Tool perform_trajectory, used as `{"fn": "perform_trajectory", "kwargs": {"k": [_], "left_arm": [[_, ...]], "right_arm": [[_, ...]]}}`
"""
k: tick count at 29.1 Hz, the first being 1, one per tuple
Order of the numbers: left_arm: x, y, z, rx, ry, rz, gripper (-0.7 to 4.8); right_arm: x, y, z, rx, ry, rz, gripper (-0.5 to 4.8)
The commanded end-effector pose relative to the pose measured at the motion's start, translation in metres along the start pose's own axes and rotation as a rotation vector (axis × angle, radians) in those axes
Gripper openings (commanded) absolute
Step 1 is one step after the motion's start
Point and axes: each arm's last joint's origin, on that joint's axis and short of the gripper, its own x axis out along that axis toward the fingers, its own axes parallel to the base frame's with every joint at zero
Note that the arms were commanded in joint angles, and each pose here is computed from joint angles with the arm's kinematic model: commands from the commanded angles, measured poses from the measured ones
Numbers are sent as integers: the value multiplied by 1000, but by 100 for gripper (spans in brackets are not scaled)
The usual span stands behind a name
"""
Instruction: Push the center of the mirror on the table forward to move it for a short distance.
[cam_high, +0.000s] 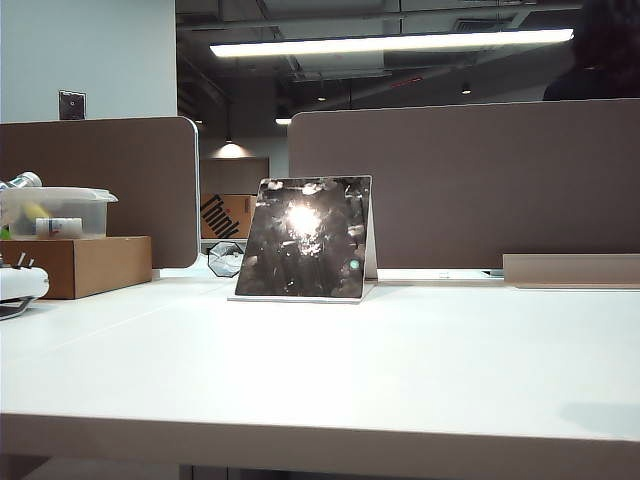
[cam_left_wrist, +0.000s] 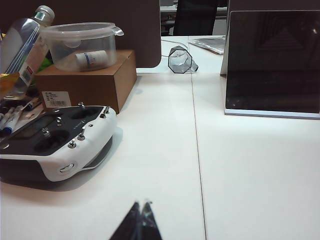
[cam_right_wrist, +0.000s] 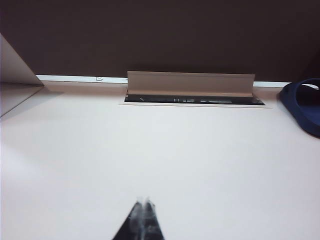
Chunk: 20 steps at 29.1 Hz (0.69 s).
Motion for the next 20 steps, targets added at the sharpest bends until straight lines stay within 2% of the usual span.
{"fn": "perform_trajectory", "kwargs": {"k": [1,20], "left_arm": [[0,0,2,9,-18,-2,-3],[0,0,2,9,-18,-2,-3]], "right_arm": [[0,1,0,5,-5,49,-5],[0,2,-1,15,1,63,-5]]}}
